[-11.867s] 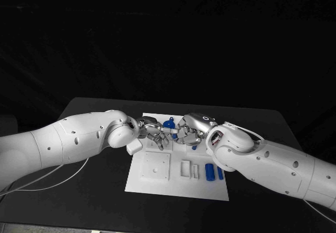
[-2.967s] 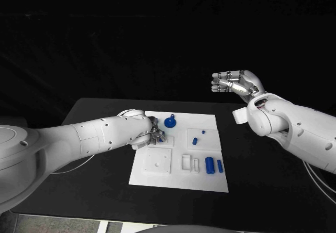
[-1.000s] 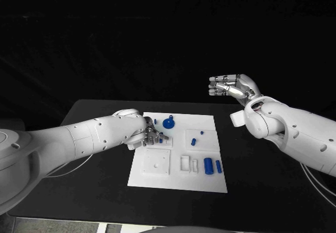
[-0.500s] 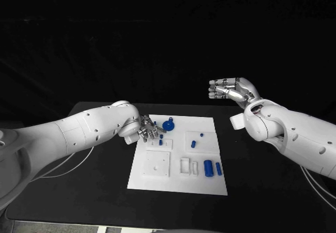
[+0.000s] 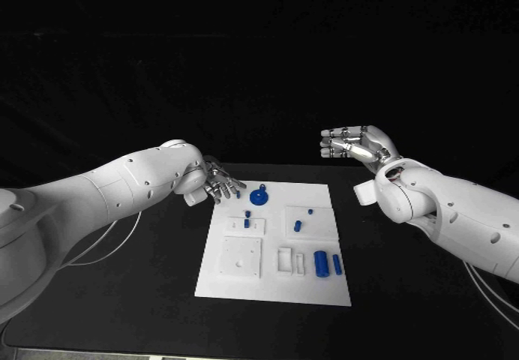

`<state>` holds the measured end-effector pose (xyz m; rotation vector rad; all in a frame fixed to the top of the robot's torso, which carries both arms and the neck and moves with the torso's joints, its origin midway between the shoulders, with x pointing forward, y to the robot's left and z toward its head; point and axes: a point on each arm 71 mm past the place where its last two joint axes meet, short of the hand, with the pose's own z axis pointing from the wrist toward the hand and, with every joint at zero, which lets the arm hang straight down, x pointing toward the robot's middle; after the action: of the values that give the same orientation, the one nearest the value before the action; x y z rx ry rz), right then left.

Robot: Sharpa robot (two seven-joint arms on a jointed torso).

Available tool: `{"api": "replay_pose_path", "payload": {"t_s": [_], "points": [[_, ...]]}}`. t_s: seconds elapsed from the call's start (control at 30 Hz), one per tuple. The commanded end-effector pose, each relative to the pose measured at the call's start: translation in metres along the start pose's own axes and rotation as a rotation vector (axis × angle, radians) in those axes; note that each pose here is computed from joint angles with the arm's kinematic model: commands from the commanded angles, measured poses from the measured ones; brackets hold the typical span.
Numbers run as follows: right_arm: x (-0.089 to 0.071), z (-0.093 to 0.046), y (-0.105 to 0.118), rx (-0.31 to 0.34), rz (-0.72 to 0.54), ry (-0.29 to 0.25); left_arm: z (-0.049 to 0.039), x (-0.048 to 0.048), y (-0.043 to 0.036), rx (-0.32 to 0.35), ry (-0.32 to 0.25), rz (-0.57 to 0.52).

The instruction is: Assemble the parts on the task board

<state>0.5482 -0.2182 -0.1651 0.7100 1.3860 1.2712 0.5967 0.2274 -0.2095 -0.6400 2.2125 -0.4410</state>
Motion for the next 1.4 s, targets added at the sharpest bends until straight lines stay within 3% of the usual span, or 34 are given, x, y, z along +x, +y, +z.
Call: {"api": "replay_pose_path", "payload": {"t_s": [0.03,0.33,0.8,1.1,1.4], "points": [[0.003,0.000,0.002,-0.012,-0.006,0.021,0.0022,-0.0074,-0.0087,0.053,-0.048,0.003],[0.005,-0.002,0.005,-0.020,-0.005,0.028,0.0095,-0.0157,-0.0142,-0.027,-0.109,0.077],[0.009,-0.002,0.009,-0.025,0.003,0.052,0.0135,-0.0234,-0.0049,-0.145,-0.087,0.169],[0.011,-0.002,0.010,-0.026,0.005,0.057,0.0137,-0.0265,-0.0010,-0.158,-0.083,0.174],[0.012,-0.002,0.011,-0.027,0.006,0.059,0.0156,-0.0235,-0.0037,-0.118,-0.072,0.130]]}}
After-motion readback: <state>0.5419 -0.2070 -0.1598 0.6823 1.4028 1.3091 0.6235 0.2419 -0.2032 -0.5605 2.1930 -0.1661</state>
